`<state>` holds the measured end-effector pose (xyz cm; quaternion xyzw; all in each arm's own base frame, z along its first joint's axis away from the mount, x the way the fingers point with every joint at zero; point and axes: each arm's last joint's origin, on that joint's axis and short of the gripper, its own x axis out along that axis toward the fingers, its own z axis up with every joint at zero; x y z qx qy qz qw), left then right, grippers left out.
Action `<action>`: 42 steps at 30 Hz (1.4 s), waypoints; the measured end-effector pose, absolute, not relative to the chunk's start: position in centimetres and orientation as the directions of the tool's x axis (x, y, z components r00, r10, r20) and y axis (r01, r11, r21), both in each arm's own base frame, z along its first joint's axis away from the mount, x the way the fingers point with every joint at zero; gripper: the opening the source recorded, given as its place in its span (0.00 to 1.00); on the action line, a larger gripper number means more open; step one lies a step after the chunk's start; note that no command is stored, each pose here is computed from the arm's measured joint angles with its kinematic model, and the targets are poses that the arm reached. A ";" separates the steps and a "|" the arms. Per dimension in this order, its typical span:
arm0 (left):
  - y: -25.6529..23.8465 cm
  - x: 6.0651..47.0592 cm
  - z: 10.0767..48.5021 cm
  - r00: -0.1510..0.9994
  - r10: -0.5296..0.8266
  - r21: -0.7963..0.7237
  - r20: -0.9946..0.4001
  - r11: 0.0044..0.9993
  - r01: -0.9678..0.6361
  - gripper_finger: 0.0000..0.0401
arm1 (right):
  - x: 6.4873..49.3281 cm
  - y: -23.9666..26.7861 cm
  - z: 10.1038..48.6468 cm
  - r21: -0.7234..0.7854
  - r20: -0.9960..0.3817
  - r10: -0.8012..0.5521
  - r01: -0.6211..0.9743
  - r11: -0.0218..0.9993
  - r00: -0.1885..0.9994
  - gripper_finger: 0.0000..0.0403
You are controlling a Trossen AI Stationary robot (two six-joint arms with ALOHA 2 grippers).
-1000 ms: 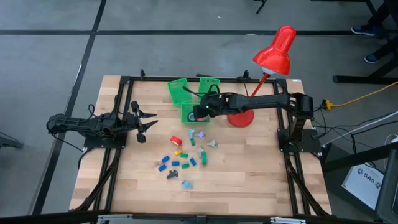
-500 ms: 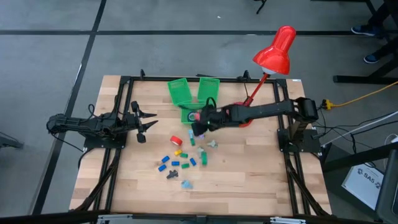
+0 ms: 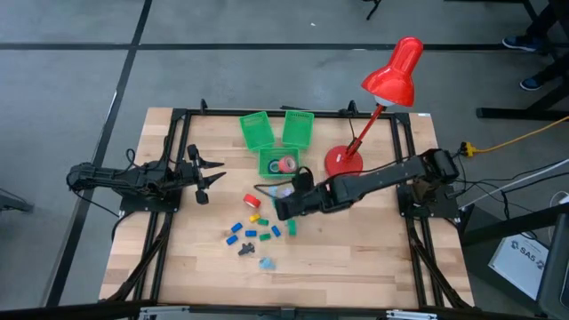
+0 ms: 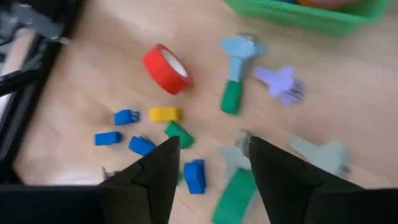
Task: Pick and place Stapler, Stapler remover, tape
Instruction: Put the green tape into the middle green bin
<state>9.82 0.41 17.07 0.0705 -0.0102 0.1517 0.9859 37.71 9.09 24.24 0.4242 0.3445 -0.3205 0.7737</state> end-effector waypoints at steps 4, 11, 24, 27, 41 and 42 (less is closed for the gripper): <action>0.4 9.8 17.1 0.954 0.298 0.136 0.041 0.944 -0.300 0.32 | 37.7 10.5 24.3 0.376 -0.849 -0.214 0.836 0.400 0.484 0.54; 0.4 9.8 17.1 0.954 0.298 0.136 0.041 0.944 -0.301 0.32 | 39.3 12.0 23.3 0.335 -0.916 -0.097 0.874 0.351 0.390 0.55; 0.4 9.8 17.1 0.954 0.298 0.136 0.042 0.944 -0.301 0.32 | 40.8 11.8 19.6 0.246 -0.968 0.004 0.950 0.193 0.250 0.56; 0.4 9.8 17.1 0.954 0.298 0.136 0.042 0.944 -0.301 0.32 | 41.0 11.6 19.1 0.235 -0.972 0.021 0.954 0.187 0.235 0.59; 0.4 9.8 17.1 0.954 0.298 0.136 0.041 0.944 -0.301 0.32 | 41.8 10.3 17.2 0.204 -0.979 0.030 0.966 0.158 0.201 0.67; 0.4 9.8 17.1 0.954 0.298 0.136 0.041 0.944 -0.300 0.32 | 42.0 10.2 17.1 0.212 -0.977 0.044 0.965 0.155 0.208 0.66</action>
